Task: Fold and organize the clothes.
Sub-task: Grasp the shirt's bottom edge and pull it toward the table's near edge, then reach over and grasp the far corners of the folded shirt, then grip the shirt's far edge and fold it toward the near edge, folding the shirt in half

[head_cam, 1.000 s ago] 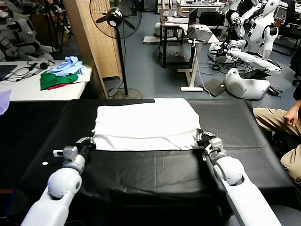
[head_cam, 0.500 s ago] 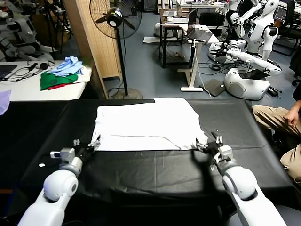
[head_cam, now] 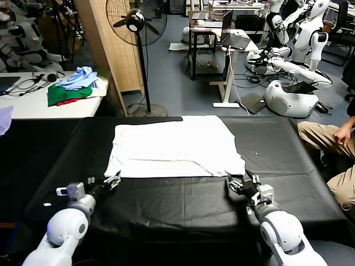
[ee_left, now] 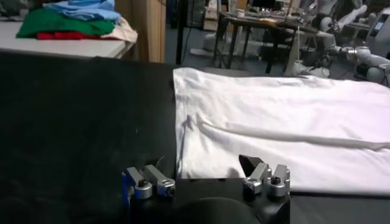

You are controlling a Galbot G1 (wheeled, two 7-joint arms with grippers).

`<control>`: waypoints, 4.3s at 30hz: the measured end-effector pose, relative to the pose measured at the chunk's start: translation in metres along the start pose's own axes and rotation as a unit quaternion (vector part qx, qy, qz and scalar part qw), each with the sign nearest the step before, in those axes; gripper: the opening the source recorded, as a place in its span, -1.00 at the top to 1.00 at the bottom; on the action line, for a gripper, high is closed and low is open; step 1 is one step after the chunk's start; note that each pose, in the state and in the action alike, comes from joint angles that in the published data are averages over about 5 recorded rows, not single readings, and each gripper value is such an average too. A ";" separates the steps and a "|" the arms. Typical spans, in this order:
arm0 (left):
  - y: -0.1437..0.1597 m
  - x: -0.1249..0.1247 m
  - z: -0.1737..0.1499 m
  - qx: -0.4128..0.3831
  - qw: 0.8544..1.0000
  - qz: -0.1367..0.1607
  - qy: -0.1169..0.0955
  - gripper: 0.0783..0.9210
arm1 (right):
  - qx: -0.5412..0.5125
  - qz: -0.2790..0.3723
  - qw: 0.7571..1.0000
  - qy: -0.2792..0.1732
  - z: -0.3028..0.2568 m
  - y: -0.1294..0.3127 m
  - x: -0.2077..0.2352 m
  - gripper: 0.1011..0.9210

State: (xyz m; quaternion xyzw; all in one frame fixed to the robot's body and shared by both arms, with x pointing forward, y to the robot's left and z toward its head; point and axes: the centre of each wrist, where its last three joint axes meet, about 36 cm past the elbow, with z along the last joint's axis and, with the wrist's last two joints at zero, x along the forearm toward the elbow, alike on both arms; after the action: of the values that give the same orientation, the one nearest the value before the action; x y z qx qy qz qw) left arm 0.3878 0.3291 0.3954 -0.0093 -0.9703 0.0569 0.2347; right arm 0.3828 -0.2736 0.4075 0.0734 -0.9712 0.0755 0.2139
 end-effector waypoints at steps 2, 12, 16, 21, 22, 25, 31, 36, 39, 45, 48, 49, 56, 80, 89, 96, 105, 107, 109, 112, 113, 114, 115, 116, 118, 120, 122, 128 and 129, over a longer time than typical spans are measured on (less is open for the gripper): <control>0.000 0.000 0.002 0.003 1.000 -0.001 0.000 -0.43 | -0.002 0.001 1.000 0.001 0.000 -0.001 0.000 0.60; -0.007 0.004 0.005 0.006 1.000 -0.001 0.009 0.79 | -0.022 0.009 1.000 0.013 -0.007 -0.007 0.014 0.95; -0.008 0.012 0.003 -0.003 1.000 -0.004 0.012 0.86 | -0.026 0.016 0.999 0.024 -0.010 -0.008 0.027 0.95; -0.007 0.030 0.000 -0.029 0.999 -0.008 0.009 0.88 | -0.027 0.025 0.998 0.047 -0.012 -0.008 0.052 0.95; -0.007 0.034 -0.001 -0.037 0.999 -0.009 0.008 0.88 | -0.027 0.026 0.998 0.052 -0.012 -0.008 0.058 0.95; -0.008 0.049 -0.001 -0.058 0.998 -0.011 0.007 0.88 | -0.024 0.028 0.997 0.068 -0.013 -0.004 0.077 0.95; -0.005 0.080 0.000 -0.084 0.996 -0.012 0.014 0.88 | -0.025 0.023 0.995 0.092 -0.011 0.009 0.108 0.95; -0.002 0.109 0.005 -0.097 0.995 -0.012 0.031 0.88 | -0.025 0.004 0.994 0.104 -0.007 0.013 0.119 0.95; 0.001 0.124 0.010 -0.099 0.994 -0.015 0.046 0.88 | -0.016 -0.011 0.994 0.109 -0.007 0.014 0.123 0.82; 0.000 0.143 0.015 -0.091 0.993 -0.040 0.065 0.61 | -0.009 -0.021 0.994 0.108 -0.015 0.013 0.135 0.07; -0.003 0.150 0.013 -0.085 0.992 -0.055 0.070 0.22 | -0.017 -0.030 0.995 0.098 -0.023 0.010 0.143 -0.33; -0.004 0.153 0.011 -0.084 0.992 -0.058 0.071 0.10 | -0.021 -0.033 0.995 0.092 -0.027 0.008 0.144 -0.46; -0.011 0.165 -0.024 -0.080 0.993 -0.057 0.069 -0.63 | -0.029 -0.012 0.999 0.013 -0.055 -0.019 0.122 -0.70; 0.025 -0.060 -0.149 -0.036 0.998 -0.041 0.043 -0.71 | -0.035 -0.037 0.998 0.028 -0.172 -0.007 -0.192 -0.70; 0.034 -0.107 -0.155 -0.029 0.995 -0.048 0.087 -0.71 | -0.005 -0.038 0.998 0.052 -0.175 0.017 -0.252 -0.70; 0.041 -0.118 -0.148 -0.022 0.994 -0.036 0.100 -0.71 | -0.007 -0.036 0.997 0.072 -0.163 0.027 -0.274 -0.70; 0.045 -0.124 -0.144 -0.017 0.994 -0.032 0.106 -0.56 | -0.012 -0.035 0.996 0.079 -0.161 0.030 -0.280 0.06; 0.046 -0.124 -0.143 -0.017 0.994 -0.032 0.107 -0.33 | -0.013 -0.034 0.996 0.079 -0.161 0.031 -0.281 0.33; 0.046 -0.124 -0.142 -0.016 0.994 -0.031 0.108 -0.10 | -0.014 -0.032 0.996 0.078 -0.160 0.031 -0.281 0.57; 0.046 -0.122 -0.143 -0.014 0.994 -0.028 0.105 0.30 | -0.017 -0.029 0.997 0.071 -0.158 0.032 -0.280 0.86; 0.046 -0.121 -0.143 -0.014 0.994 -0.027 0.104 0.46 | -0.019 -0.028 0.997 0.067 -0.157 0.032 -0.280 0.92; 0.046 -0.120 -0.144 -0.014 0.994 -0.027 0.103 0.58 | -0.021 -0.029 0.997 0.062 -0.156 0.031 -0.279 0.94; 0.045 -0.120 -0.145 -0.013 0.994 -0.026 0.101 0.68 | -0.023 -0.029 0.998 0.056 -0.155 0.031 -0.279 0.95; 0.045 -0.119 -0.146 -0.014 0.995 -0.025 0.100 0.78 | -0.026 -0.030 0.998 0.049 -0.153 0.030 -0.277 0.95; 0.045 -0.117 -0.146 -0.017 0.995 -0.024 0.096 0.86 | -0.033 -0.034 0.998 0.034 -0.150 0.027 -0.274 0.95; 0.045 -0.114 -0.146 -0.022 0.995 -0.023 0.093 0.88 | -0.040 -0.039 0.998 0.018 -0.147 0.023 -0.268 0.95; 0.045 -0.112 -0.146 -0.029 0.995 -0.023 0.089 0.89 | -0.048 -0.046 0.998 0.002 -0.145 0.020 -0.258 0.95; 0.042 -0.095 -0.146 -0.046 0.997 -0.027 0.054 0.89 | -0.077 -0.071 0.994 -0.038 -0.145 0.007 -0.212 0.95; 0.041 -0.090 -0.145 -0.049 0.997 -0.026 0.048 0.89 | -0.080 -0.073 0.993 -0.043 -0.145 0.003 -0.203 0.95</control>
State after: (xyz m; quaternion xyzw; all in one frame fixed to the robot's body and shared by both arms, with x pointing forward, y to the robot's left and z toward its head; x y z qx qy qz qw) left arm 0.5343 0.3813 0.4779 0.0023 -0.9595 0.0028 0.2817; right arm 0.6228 -0.2224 0.4507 0.1305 -0.9744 -0.0212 0.1819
